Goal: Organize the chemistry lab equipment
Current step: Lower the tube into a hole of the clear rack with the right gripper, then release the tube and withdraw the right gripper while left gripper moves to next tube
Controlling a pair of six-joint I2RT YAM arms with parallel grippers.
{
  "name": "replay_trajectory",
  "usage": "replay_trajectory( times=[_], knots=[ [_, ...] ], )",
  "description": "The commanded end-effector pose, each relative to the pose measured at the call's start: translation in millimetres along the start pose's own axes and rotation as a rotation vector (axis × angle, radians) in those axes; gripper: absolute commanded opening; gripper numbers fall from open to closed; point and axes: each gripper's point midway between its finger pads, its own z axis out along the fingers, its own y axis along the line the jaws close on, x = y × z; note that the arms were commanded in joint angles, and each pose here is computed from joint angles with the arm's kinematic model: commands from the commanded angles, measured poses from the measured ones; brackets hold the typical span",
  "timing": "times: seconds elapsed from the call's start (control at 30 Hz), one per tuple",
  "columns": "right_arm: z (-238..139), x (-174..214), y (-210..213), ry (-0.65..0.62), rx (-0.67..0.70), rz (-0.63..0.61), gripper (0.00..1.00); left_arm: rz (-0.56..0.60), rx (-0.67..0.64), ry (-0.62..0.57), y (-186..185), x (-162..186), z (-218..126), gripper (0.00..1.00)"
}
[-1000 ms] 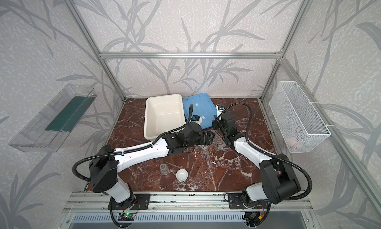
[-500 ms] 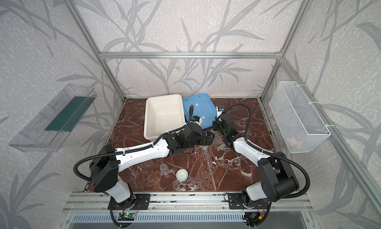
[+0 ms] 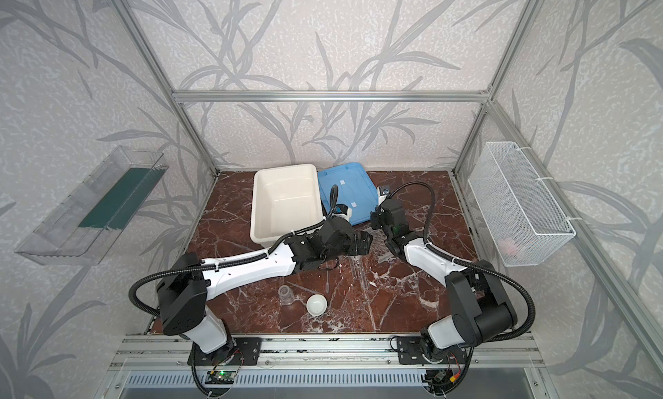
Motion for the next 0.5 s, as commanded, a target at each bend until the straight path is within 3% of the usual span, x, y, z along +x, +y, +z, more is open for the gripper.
replay_trajectory(
  times=[0.0, 0.13, 0.23, 0.47],
  knots=[
    [2, 13, -5, 0.040, 0.038, 0.013, 0.20, -0.004, -0.032, -0.011, 7, 3, 0, 0.99],
    [0, 12, -5, 0.042, 0.038, 0.026, 0.25, 0.002, -0.044, -0.011, 9, 3, -3, 0.99],
    [-9, 4, -9, 0.023, 0.049, 0.045, 0.38, 0.013, -0.051, -0.012, 9, 4, -7, 0.99],
    [-55, -30, -15, -0.023, 0.032, 0.108, 0.98, 0.044, -0.077, 0.007, 6, 13, -18, 0.99]
  ],
)
